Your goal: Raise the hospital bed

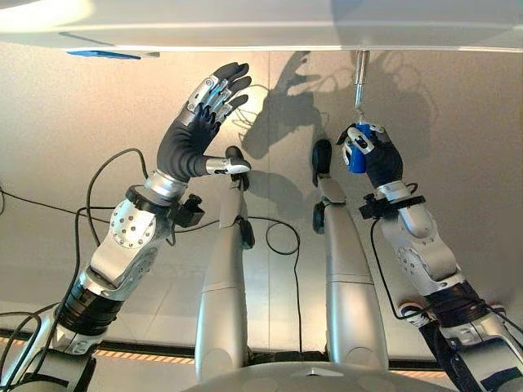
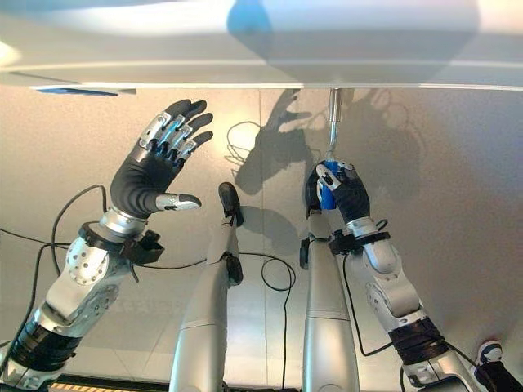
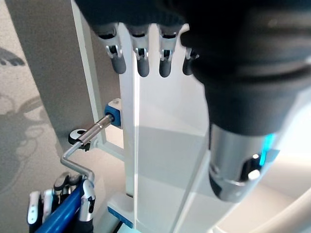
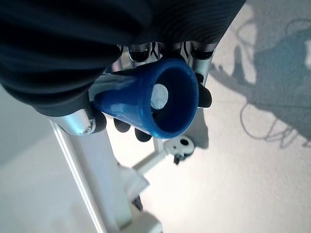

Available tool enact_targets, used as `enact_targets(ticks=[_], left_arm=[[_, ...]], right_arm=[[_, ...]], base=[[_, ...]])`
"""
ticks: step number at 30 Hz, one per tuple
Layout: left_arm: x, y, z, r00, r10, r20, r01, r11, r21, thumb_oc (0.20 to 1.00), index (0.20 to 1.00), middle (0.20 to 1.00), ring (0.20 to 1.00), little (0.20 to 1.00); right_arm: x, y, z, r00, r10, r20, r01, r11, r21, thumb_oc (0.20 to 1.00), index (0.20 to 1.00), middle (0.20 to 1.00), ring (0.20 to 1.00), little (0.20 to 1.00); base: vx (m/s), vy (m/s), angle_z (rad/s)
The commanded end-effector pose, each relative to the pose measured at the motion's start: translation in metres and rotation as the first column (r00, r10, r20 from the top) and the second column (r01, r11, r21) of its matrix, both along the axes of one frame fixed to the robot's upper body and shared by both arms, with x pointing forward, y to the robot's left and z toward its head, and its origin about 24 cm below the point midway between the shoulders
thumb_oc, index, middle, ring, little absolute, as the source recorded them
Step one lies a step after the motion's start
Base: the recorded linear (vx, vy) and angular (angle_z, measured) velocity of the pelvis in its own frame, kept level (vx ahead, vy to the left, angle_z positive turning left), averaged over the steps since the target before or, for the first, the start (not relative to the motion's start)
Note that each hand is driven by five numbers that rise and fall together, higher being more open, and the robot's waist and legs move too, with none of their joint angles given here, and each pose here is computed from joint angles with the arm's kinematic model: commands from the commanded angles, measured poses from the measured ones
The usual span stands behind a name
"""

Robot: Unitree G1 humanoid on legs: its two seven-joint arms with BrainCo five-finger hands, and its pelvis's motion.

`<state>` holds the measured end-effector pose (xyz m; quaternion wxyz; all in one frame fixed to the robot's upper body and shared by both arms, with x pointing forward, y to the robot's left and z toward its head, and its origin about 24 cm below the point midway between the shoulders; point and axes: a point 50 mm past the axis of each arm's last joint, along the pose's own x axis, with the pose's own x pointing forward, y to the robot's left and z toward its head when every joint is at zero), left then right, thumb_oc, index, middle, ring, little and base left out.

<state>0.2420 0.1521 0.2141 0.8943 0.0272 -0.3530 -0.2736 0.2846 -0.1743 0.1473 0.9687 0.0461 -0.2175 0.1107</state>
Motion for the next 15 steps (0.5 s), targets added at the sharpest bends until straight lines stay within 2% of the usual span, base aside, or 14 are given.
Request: enact_targets(ticks=[1,2,3,4,5,8,9,10,12,14,15], left_arm=[[-0.021,-0.003,0.015,0.991,-0.071,0.109,0.076,0.996,-0.042,1.0,1.0,1.0,1.0,1.0],[-0.021,-0.001,0.015,0.991,-0.067,0.112,0.073,0.996,-0.054,1.0,1.0,1.0,1.0,1.0],[-0.022,-0.001,0.015,0.992,-0.067,0.112,0.073,0.996,-0.054,1.0,1.0,1.0,1.0,1.0],[-0.022,0.0,0.016,0.991,-0.064,0.116,0.071,0.996,-0.058,1.0,1.0,1.0,1.0,1.0],[-0.022,0.0,0.016,0.991,-0.064,0.116,0.071,0.996,-0.058,1.0,1.0,1.0,1.0,1.0],[-0.023,0.002,0.019,0.99,-0.056,0.131,0.064,0.996,-0.061,1.0,1.0,1.0,1.0,1.0],[-0.023,0.002,0.019,0.99,-0.056,0.131,0.064,0.996,-0.061,1.0,1.0,1.0,1.0,1.0],[-0.023,0.001,0.019,0.99,-0.057,0.13,0.065,0.996,-0.058,1.0,1.0,1.0,1.0,1.0],[-0.023,0.001,0.019,0.99,-0.059,0.131,0.067,0.996,-0.056,1.0,1.0,1.0,1.0,1.0],[-0.023,-0.003,0.02,0.989,-0.078,0.129,0.084,0.996,-0.036,1.0,1.0,1.0,1.0,1.0],[-0.022,-0.002,0.02,0.989,-0.077,0.13,0.083,0.996,-0.037,1.0,1.0,1.0,1.0,1.0]], right_arm=[[-0.026,-0.046,0.081,0.871,-0.226,0.437,0.133,0.963,0.235,0.2,0.2,0.2,0.2,0.2],[-0.025,-0.054,0.078,0.859,-0.289,0.422,0.195,0.948,0.253,0.2,0.2,0.2,0.2,0.2],[-0.025,-0.054,0.078,0.859,-0.29,0.422,0.195,0.947,0.253,0.2,0.2,0.2,0.2,0.2],[-0.022,-0.066,0.074,0.844,-0.362,0.395,0.283,0.928,0.244,0.2,0.2,0.2,0.2,0.2],[-0.022,-0.066,0.074,0.844,-0.363,0.396,0.284,0.927,0.244,0.2,0.2,0.2,0.2,0.2],[-0.018,-0.087,0.068,0.8,-0.483,0.357,0.452,0.875,0.173,0.2,0.2,0.2,0.2,0.2],[-0.018,-0.086,0.068,0.799,-0.484,0.357,0.453,0.875,0.172,0.2,0.2,0.2,0.2,0.2],[-0.012,-0.098,0.06,0.775,-0.545,0.32,0.541,0.834,0.109,0.2,0.2,0.2,0.2,0.2],[-0.005,-0.105,0.053,0.773,-0.57,0.279,0.576,0.815,0.072,0.2,0.2,0.2,0.2,0.2],[0.011,-0.122,0.037,0.739,-0.643,0.199,0.668,0.737,-0.102,0.2,0.2,0.2,0.2,0.2],[0.012,-0.122,0.038,0.74,-0.642,0.201,0.668,0.737,-0.102,0.2,0.2,0.2,0.2,0.2]], base=[[0.01,-0.036,0.0],[0.0,0.0,0.0],[0.01,-0.038,0.01],[0.0,0.0,0.0],[0.0,0.0,0.0],[0.0,0.0,0.0],[0.0,0.0,0.0],[0.0,0.0,0.0],[0.0,0.0,0.0],[0.0,0.0,0.0],[0.0,0.0,0.0]])
